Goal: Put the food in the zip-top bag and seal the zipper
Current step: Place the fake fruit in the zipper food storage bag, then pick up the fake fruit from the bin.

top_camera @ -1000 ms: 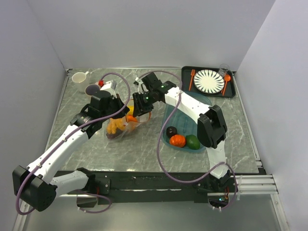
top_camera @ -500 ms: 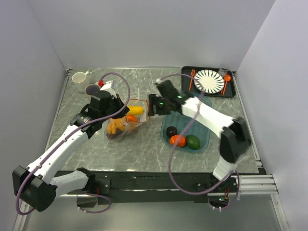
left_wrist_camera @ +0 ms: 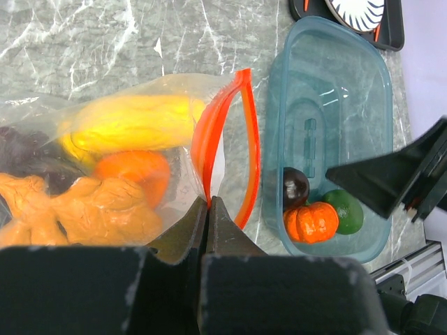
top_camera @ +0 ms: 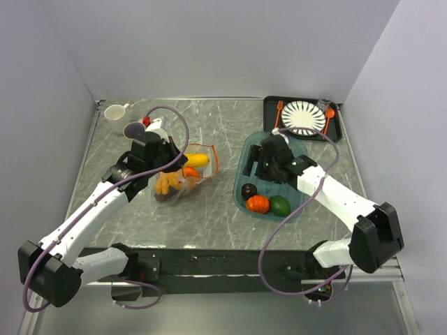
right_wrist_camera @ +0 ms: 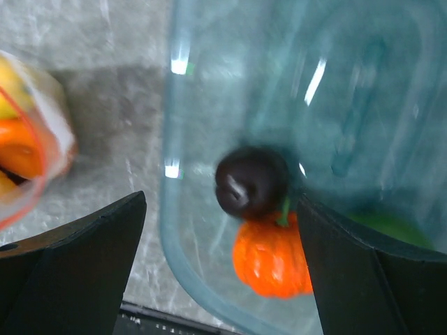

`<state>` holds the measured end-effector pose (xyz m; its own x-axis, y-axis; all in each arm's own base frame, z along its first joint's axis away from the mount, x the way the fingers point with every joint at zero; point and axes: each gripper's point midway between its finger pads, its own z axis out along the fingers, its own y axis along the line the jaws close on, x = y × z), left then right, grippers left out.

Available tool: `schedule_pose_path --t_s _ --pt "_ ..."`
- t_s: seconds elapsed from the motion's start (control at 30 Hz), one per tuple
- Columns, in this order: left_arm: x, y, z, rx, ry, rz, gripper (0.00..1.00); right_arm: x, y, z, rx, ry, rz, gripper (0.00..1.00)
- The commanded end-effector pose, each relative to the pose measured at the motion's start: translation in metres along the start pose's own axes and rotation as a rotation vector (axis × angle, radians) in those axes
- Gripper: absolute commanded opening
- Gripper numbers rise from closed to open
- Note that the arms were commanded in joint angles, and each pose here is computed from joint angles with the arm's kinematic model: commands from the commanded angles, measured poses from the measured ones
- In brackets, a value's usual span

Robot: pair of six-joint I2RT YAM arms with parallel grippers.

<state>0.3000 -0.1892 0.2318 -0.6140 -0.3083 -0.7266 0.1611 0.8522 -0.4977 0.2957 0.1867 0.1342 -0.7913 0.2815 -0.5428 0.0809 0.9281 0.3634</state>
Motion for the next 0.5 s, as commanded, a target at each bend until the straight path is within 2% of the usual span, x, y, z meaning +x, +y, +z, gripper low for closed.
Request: schedule_pose_path --t_s 0.0,0.2,0.47 --pt "-0.013 -0.011 -0.006 0.046 -0.052 0.011 0.01 0.004 -0.011 -0.022 0.015 -0.048 0.164 0.94" --pt "-0.015 -0.010 -0.011 0.041 -0.062 0.029 0.01 0.032 -0.026 -0.025 0.054 0.001 0.252 0.93" --pt "-0.012 -0.010 -0.006 0.044 -0.047 0.033 0.01 0.059 -0.032 -0.025 0.106 0.082 0.217 0.92"
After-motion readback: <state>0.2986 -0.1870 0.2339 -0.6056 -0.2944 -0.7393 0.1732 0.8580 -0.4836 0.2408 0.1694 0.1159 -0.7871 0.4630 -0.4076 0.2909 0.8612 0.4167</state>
